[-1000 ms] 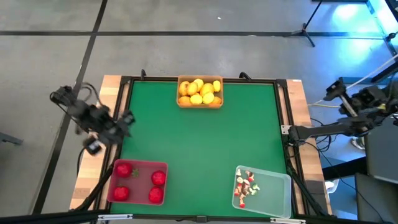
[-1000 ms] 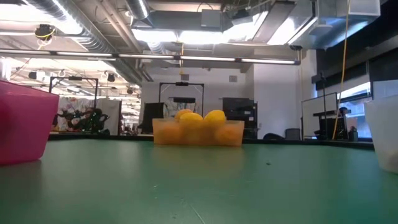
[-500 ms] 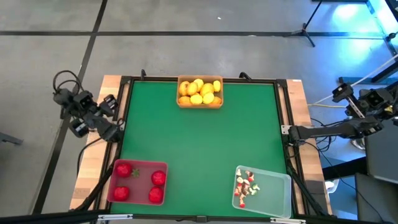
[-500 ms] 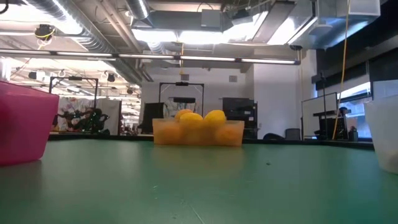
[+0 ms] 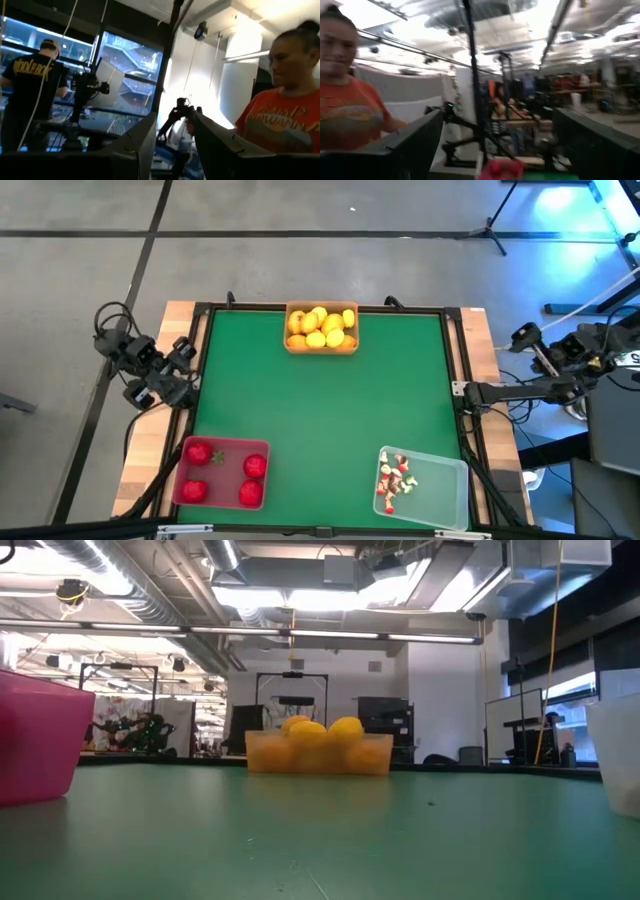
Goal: Sort produce into baskets
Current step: Return to Home Position
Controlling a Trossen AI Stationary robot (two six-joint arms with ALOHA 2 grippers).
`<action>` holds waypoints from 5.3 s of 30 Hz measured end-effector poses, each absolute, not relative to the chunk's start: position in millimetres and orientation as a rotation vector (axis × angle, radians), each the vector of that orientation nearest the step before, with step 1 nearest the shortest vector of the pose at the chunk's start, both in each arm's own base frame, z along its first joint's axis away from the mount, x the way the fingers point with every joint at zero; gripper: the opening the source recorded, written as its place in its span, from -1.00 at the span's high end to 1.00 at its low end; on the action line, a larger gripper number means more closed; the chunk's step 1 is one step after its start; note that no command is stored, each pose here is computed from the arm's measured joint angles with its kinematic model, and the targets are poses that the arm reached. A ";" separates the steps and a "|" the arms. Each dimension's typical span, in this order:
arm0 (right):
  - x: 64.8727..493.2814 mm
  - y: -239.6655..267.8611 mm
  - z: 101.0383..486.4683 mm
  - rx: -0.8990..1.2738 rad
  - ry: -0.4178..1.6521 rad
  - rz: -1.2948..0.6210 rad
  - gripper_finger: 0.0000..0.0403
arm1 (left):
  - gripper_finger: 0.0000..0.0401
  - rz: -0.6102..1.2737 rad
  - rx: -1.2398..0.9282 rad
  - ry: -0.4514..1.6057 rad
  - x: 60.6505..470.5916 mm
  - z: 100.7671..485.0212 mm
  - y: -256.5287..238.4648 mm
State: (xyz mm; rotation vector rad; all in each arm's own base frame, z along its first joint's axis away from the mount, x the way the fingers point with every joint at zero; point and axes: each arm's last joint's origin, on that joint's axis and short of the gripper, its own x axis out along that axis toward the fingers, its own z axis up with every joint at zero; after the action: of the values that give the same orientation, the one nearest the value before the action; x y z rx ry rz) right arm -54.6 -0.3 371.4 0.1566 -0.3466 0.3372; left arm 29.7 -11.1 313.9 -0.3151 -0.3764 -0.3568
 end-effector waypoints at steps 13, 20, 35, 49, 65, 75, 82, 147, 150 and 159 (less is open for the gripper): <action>53.3 9.9 275.8 0.176 -0.226 0.270 -0.86 | 0.36 -0.345 -0.223 -0.265 36.2 299.1 -15.3; 76.0 13.0 234.9 0.167 -0.188 0.285 -0.86 | 0.36 -0.506 -0.218 -0.286 49.5 275.8 -29.7; 81.6 14.2 220.8 0.129 -0.165 0.299 -0.86 | 0.36 -0.517 -0.247 -0.311 75.3 209.4 -47.1; 94.1 13.7 183.3 0.120 -0.120 0.230 -0.86 | 0.36 -0.489 -0.129 -0.362 77.1 201.3 -47.8; 96.2 10.9 174.4 0.082 -0.081 0.121 -0.86 | 0.36 -0.163 -0.531 -0.115 89.8 180.7 -32.6; 96.4 10.5 173.4 0.075 -0.074 0.105 -0.86 | 0.36 -0.096 -0.129 -0.230 91.5 188.9 -23.0; 96.8 9.4 170.2 0.074 -0.043 0.066 -0.86 | 0.36 -0.088 -0.106 -0.238 93.9 189.2 -12.0; 96.8 9.1 171.9 0.039 -0.066 0.055 -0.86 | 0.36 0.061 -0.224 -0.240 94.9 187.9 2.4; 96.7 10.0 171.9 0.031 -0.066 0.087 -0.86 | 0.36 0.060 -0.268 -0.208 95.7 184.7 2.3; 96.5 12.6 169.7 0.027 -0.042 0.175 -0.86 | 0.36 0.079 -0.277 -0.068 97.4 171.1 2.3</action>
State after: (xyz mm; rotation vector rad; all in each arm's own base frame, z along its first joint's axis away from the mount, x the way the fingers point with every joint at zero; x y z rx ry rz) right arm 96.5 12.6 169.7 0.0275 -0.0420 0.1753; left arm 97.4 2.3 171.1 -0.2768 -0.0675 0.0787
